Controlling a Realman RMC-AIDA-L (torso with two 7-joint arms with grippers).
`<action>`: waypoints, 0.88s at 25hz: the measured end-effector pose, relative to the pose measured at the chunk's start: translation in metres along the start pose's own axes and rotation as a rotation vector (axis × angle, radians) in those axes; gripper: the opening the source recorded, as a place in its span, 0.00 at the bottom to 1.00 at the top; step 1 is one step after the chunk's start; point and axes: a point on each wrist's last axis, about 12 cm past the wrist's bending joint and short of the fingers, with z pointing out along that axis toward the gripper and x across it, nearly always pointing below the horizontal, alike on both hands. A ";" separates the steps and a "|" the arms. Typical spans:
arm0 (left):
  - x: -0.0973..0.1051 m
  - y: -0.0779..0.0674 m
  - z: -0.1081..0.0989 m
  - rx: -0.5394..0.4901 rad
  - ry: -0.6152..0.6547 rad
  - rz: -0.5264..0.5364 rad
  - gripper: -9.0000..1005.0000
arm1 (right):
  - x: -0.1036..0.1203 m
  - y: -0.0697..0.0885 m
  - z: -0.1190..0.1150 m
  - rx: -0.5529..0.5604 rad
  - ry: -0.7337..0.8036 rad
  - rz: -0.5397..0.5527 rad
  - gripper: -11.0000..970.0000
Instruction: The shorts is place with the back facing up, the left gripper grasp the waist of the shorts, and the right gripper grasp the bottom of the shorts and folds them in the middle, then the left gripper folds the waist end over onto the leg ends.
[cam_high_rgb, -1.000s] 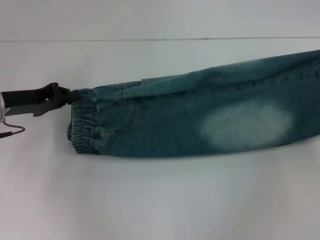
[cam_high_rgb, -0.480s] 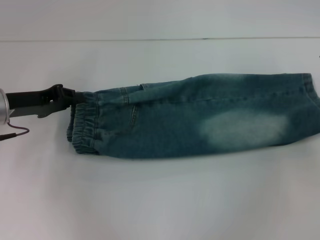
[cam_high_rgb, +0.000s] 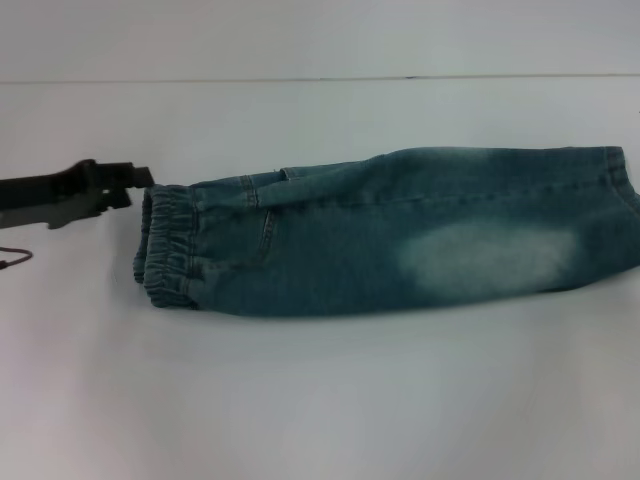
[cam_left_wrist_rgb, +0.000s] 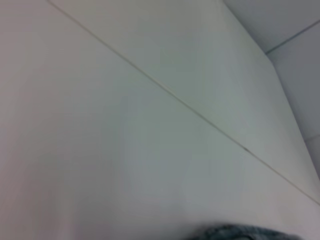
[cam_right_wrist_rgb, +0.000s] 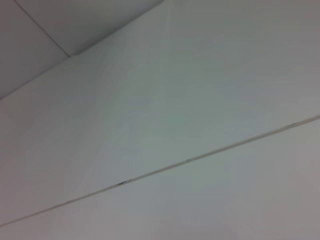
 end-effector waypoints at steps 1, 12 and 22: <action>-0.002 0.002 -0.004 -0.010 -0.015 0.001 0.39 | 0.000 -0.001 -0.001 0.000 0.000 0.001 0.63; -0.015 0.002 -0.041 0.033 -0.045 0.049 0.69 | 0.010 -0.014 -0.037 -0.111 -0.067 0.003 0.98; -0.013 -0.026 -0.045 0.190 0.095 0.126 0.90 | 0.040 -0.017 -0.079 -0.318 -0.065 -0.015 0.98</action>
